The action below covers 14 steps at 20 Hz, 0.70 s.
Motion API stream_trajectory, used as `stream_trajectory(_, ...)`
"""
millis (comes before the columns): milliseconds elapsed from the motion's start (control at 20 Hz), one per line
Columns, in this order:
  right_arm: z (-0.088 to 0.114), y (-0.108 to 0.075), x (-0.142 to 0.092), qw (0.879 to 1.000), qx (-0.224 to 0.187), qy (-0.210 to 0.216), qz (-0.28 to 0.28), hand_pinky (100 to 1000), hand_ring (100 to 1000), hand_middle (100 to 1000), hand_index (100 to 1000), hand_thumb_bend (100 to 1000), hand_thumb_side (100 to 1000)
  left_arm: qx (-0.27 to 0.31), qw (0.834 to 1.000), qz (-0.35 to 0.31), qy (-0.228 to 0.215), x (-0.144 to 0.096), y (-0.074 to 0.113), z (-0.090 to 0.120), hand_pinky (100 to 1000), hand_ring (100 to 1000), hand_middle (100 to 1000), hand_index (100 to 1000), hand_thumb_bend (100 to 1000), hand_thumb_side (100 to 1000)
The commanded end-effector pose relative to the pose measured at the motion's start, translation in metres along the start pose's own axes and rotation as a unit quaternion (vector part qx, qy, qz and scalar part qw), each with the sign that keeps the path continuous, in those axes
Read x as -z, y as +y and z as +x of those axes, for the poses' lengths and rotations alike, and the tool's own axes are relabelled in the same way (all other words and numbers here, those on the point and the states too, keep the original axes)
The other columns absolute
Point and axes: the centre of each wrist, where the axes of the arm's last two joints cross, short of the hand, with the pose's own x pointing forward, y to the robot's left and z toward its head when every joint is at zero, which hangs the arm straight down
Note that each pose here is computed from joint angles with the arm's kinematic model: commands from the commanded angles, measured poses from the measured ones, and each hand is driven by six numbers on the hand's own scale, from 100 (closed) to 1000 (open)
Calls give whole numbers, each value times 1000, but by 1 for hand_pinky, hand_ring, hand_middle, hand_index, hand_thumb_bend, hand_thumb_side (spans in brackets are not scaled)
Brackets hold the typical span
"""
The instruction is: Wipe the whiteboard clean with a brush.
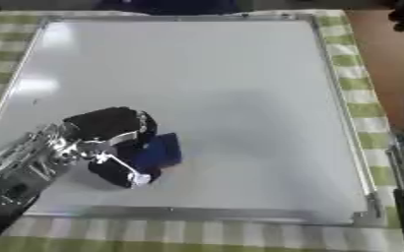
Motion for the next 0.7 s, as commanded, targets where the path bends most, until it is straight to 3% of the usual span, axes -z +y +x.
stream_trajectory(50,6,-2,6,1000,1,-14,-1,610,525,472,393,100,816,0,1000,10,22,-11,5,-11,484,600,481,100,247,285)
stream_trajectory(700,5,-4,4,1000,-1,-11,0,612,526,471,393,100,818,-34,994,59,82,-38,18,-33,463,582,453,100,189,279)
